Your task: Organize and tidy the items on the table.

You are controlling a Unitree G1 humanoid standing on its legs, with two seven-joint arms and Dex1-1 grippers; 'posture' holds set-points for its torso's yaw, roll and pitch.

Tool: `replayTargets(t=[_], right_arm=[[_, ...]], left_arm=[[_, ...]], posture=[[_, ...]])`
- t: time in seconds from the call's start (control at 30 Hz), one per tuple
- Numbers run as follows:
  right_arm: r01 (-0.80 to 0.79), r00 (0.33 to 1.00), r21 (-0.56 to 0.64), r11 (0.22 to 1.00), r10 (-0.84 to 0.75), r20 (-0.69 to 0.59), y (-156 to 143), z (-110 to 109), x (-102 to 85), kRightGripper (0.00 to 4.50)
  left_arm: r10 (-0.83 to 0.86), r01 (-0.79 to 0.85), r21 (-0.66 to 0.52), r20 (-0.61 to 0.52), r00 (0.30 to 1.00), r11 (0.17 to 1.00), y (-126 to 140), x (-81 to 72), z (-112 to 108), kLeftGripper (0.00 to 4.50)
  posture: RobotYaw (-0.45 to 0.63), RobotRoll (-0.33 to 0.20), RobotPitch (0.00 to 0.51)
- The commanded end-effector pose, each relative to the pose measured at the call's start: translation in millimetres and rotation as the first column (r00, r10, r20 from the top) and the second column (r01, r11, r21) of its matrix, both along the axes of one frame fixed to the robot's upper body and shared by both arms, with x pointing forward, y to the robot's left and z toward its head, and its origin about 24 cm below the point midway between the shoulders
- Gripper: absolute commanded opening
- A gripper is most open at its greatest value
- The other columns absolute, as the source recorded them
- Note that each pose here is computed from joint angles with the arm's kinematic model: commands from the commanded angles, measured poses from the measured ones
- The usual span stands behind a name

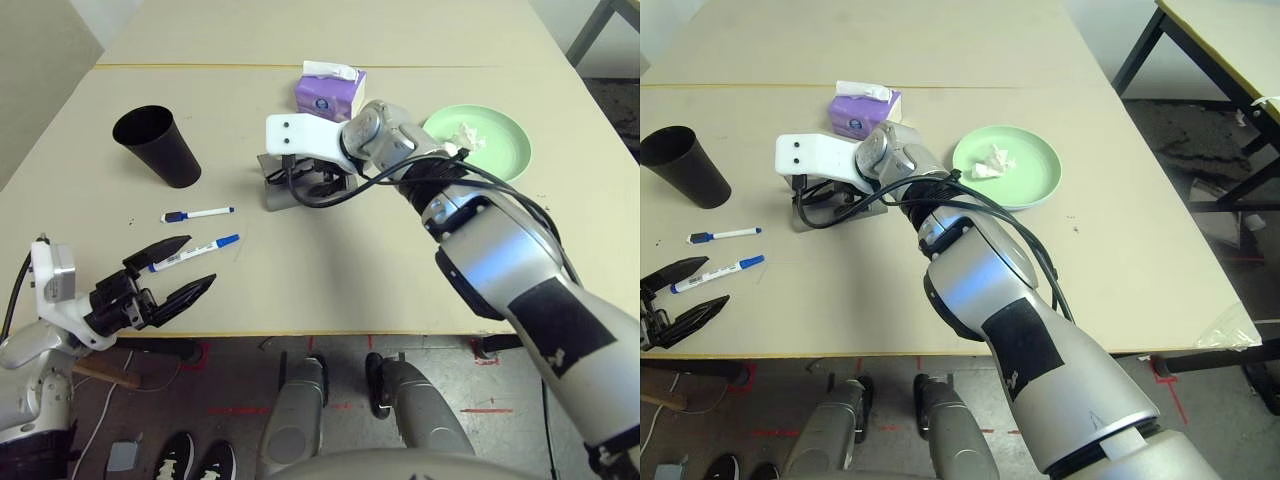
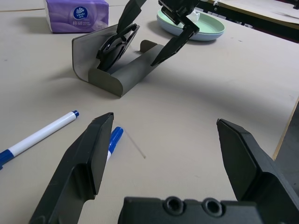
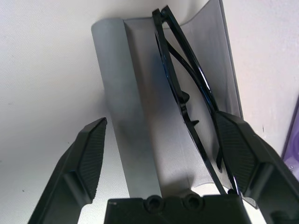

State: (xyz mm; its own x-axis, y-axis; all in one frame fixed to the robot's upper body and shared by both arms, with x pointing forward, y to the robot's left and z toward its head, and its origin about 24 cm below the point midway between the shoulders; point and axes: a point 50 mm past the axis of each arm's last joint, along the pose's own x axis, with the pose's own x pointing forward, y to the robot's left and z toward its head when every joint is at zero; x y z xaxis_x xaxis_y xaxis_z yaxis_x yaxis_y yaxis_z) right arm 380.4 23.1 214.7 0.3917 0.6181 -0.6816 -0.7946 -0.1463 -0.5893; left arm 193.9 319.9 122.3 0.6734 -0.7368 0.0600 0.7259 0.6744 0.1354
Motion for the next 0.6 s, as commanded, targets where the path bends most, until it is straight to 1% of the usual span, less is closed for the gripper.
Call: replayTargets(t=[0.03, 0.27, 0.37, 0.43, 0.5, 0.6], right_arm=[[0.016, 1.000, 0.011, 1.000, -0.016, 0.000, -5, 1, 2.5, 4.47], [0.045, 0.999, 0.022, 0.999, -0.045, 0.001, -13, 8, 6.2, 4.47], [0.053, 0.998, 0.008, 0.999, -0.052, -0.037, -18, 10, 6.5, 4.47], [0.059, 0.995, -0.008, 0.998, -0.060, -0.084, -22, 9, 6.1, 4.47], [0.064, 0.991, -0.002, 0.998, -0.064, -0.117, -24, 8, 5.5, 4.47], [0.083, 0.990, 0.021, 0.996, -0.080, -0.117, -25, 8, 6.4, 4.47]], left_arm=[[-0.001, 0.001, 0.003, -0.007, 1.000, 1.000, 0, 2.0, -3, 4.50], [0.002, -0.002, 0.009, 0.007, 1.000, 1.000, 4, 9.8, -1, 4.50], [0.000, 0.000, 0.010, 0.015, 1.000, 1.000, 4, 13.0, -1, 4.50], [-0.001, 0.001, 0.011, 0.019, 1.000, 1.000, 5, 14.7, 0, 4.50], [-0.003, 0.003, 0.011, 0.022, 1.000, 1.000, 5, 16.5, 0, 4.50], [-0.008, 0.007, 0.010, 0.024, 1.000, 1.000, 4, 19.3, -1, 4.50]], posture=[[0.11, 0.000, 0.244], [0.09, 0.000, 0.232], [0.08, 0.000, 0.230], [0.07, 0.000, 0.229], [0.07, 0.000, 0.228], [0.06, 0.000, 0.227]])
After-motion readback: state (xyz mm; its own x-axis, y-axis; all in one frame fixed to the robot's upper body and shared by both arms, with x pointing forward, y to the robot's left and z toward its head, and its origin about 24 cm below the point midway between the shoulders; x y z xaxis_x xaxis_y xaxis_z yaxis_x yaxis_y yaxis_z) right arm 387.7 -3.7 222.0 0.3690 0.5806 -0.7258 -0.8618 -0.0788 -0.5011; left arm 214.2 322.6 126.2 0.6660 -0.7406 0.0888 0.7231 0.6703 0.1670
